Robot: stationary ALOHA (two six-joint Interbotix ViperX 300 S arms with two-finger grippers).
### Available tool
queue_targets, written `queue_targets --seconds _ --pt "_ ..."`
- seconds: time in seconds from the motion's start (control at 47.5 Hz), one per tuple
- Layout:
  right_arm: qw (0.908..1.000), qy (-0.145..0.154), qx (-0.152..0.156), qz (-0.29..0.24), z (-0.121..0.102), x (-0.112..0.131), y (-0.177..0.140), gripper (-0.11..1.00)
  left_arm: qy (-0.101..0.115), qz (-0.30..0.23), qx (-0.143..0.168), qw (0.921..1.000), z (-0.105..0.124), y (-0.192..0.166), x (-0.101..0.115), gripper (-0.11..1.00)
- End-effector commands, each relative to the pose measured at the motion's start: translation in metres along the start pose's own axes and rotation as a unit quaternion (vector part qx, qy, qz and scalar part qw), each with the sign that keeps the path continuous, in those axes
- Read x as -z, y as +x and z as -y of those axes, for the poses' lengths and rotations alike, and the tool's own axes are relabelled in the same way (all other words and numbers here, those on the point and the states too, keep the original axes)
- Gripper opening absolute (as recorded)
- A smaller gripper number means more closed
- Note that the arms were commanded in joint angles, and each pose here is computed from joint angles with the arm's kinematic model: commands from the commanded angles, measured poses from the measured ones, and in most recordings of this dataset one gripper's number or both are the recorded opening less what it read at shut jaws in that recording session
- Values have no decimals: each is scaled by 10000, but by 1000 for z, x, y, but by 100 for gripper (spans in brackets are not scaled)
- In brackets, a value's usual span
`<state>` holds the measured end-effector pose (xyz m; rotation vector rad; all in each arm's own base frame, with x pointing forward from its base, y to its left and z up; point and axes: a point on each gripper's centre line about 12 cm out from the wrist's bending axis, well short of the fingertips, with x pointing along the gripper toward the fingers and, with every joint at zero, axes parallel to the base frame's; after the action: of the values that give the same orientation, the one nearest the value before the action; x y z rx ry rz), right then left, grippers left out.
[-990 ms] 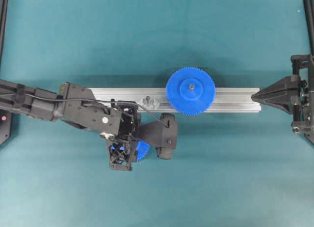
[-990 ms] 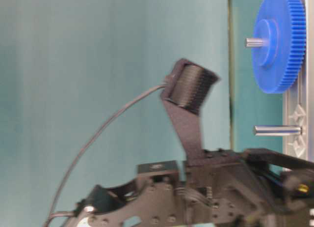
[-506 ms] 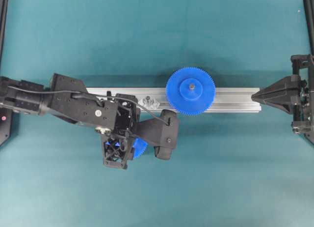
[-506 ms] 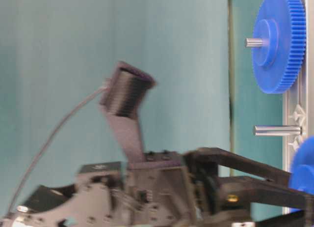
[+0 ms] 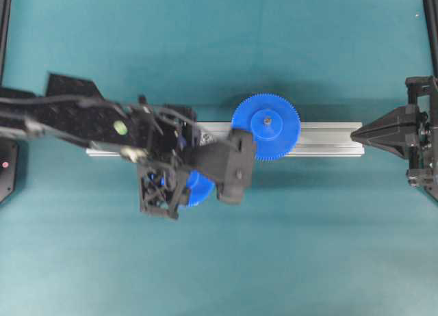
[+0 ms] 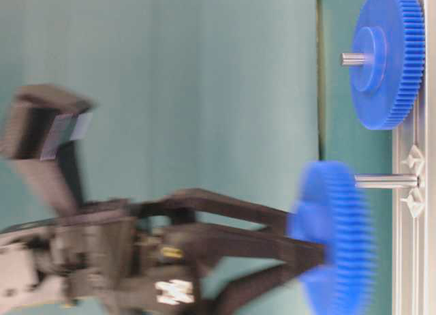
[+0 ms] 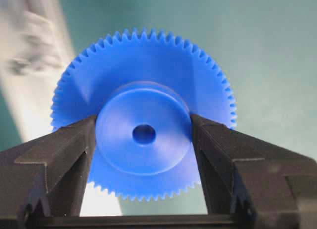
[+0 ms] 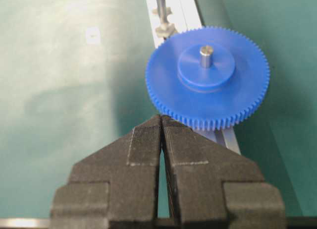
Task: Find the location of the shaft and insert the small gear.
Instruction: 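Lift the blue gear and carry it toward the bare shaft, then align the held gear's bore with the bare metal shaft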
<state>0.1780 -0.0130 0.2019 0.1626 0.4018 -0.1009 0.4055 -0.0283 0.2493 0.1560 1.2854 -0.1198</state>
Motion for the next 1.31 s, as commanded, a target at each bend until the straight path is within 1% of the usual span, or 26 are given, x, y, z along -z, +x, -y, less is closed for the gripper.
queue_targets --seconds 0.0,0.147,0.379,0.527,0.611,0.78,0.843,0.927,1.285 --pt "10000 41 -2 77 0 -4 1 2 -34 429 -87 9990 -6 -32 -6 64" --pt "10000 49 -3 85 0 -5 1 2 -103 474 -142 9987 -16 -40 -4 64" --pt "9999 52 4 86 0 -5 1 2 30 464 -183 9988 -23 -61 -5 64" --pt "9999 72 -4 92 0 -5 1 2 134 535 -211 9983 -26 -75 -12 64" --pt "9999 113 3 94 0 -5 1 2 141 592 -235 9979 -29 -80 -15 64" --pt "9999 126 -5 92 0 -5 1 2 133 610 -288 9976 -39 -82 -14 64" --pt "9999 136 4 86 0 -5 1 2 165 598 -300 9976 -42 -81 -14 64" --pt "9999 133 -5 92 0 -5 1 2 219 603 -308 9975 -43 -81 -15 64" --pt "9999 136 4 86 0 -5 1 2 217 520 -319 9979 -50 -71 -17 64"
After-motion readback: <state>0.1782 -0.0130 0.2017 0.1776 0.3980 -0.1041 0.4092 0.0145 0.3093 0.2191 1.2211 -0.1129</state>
